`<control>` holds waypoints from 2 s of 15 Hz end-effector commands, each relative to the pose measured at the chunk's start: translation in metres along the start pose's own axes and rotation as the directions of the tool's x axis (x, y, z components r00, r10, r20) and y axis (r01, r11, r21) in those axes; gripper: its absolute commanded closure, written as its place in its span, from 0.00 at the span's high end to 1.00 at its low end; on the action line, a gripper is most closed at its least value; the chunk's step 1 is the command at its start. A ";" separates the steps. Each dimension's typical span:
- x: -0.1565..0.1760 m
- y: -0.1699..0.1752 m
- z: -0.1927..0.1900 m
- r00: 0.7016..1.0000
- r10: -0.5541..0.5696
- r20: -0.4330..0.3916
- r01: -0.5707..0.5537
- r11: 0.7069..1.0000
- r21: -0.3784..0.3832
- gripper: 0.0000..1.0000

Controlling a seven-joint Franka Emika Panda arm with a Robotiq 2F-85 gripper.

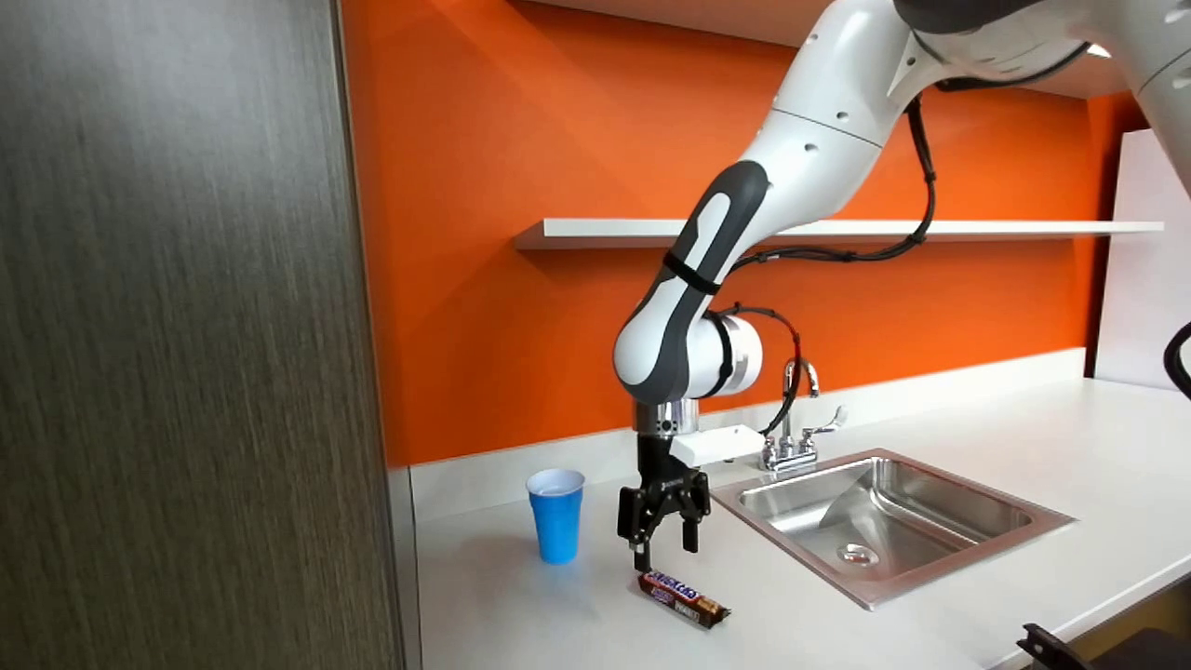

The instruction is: Pick up the object from the counter and place it on the shelf

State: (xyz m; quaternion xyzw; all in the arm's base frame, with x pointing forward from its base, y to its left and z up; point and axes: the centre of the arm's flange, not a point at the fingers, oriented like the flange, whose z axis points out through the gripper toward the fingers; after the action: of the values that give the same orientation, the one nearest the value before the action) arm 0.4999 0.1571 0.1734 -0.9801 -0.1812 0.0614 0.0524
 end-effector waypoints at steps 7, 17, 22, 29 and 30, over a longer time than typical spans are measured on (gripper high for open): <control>0.014 0.020 0.017 0.999 0.010 -0.043 -0.011 0.999 -0.033 1.00; -0.002 0.023 0.024 1.000 -0.010 0.009 0.010 0.998 -0.061 1.00; -0.009 0.016 0.030 0.999 -0.022 0.030 0.023 0.998 -0.059 1.00; -0.013 0.012 0.035 0.999 -0.022 0.039 0.024 0.998 -0.054 1.00; -0.013 0.012 0.035 0.999 -0.022 0.039 0.024 0.998 -0.053 1.00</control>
State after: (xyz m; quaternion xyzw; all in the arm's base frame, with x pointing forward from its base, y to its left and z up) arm 0.4907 0.1408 0.1344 -0.9774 -0.1970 0.0709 0.0280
